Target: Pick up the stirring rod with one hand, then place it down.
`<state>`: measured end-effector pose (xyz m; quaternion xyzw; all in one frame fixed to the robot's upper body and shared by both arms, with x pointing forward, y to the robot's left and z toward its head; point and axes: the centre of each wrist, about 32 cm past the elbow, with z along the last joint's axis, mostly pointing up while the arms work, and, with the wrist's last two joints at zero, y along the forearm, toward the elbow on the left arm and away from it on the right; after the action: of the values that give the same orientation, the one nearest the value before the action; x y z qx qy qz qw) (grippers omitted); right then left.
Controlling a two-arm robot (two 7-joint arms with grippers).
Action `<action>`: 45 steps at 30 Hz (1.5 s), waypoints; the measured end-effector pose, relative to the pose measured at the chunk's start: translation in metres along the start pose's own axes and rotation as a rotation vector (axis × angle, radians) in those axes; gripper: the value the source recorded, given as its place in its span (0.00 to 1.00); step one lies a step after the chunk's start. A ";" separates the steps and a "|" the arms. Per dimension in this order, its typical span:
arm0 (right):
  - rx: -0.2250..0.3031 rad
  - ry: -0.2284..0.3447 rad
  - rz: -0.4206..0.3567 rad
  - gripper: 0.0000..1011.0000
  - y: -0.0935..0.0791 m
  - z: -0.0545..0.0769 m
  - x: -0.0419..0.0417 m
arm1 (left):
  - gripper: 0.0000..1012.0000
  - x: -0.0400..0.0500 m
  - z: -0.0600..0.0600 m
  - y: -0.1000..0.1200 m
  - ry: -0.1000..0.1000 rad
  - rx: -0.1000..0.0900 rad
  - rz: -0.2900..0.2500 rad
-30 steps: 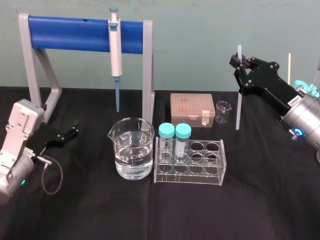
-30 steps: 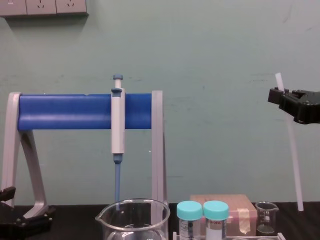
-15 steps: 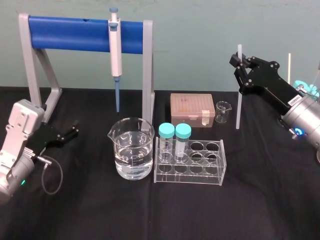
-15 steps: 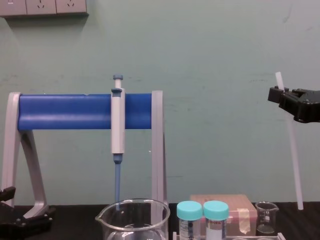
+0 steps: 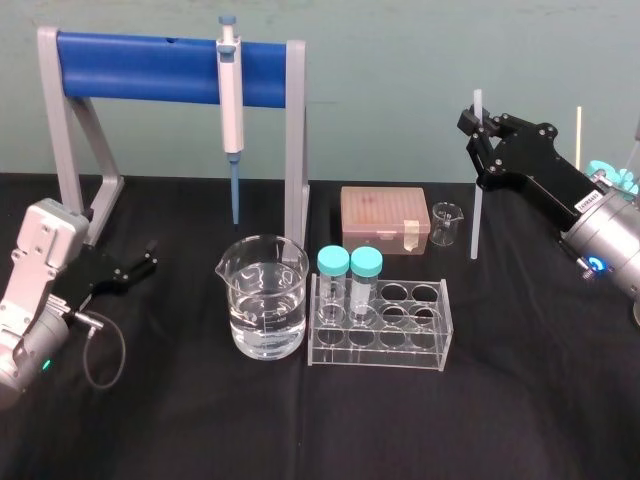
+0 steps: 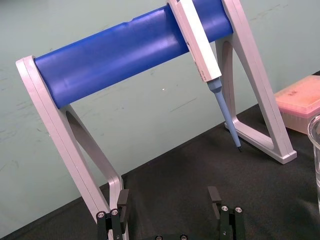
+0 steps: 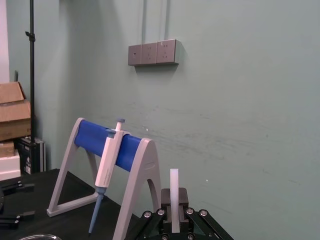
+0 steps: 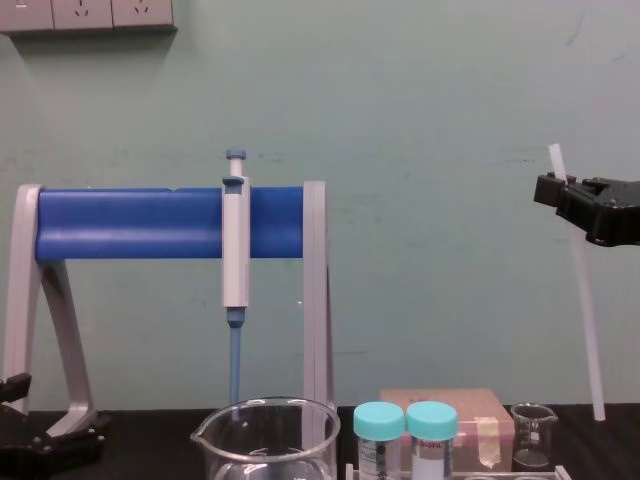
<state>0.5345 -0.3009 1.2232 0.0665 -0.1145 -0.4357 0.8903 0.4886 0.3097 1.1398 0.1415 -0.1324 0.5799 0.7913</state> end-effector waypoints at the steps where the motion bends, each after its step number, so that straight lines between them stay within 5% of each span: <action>1: 0.000 0.000 0.000 0.08 0.000 0.000 -0.0002 | 0.99 0.0000 0.000 0.000 0.000 0.000 0.000; 18: 0.006 0.055 0.122 0.08 0.013 -0.009 -0.0188 | 0.99 0.0000 0.000 0.000 0.000 0.000 0.000; 45: -0.030 0.110 0.150 0.08 0.019 -0.029 -0.0196 | 0.99 0.0000 0.000 0.000 0.000 0.000 0.000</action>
<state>0.5447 -0.2735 1.1963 0.0684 -0.0635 -0.3652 0.9262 0.4886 0.3097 1.1398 0.1415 -0.1324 0.5799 0.7913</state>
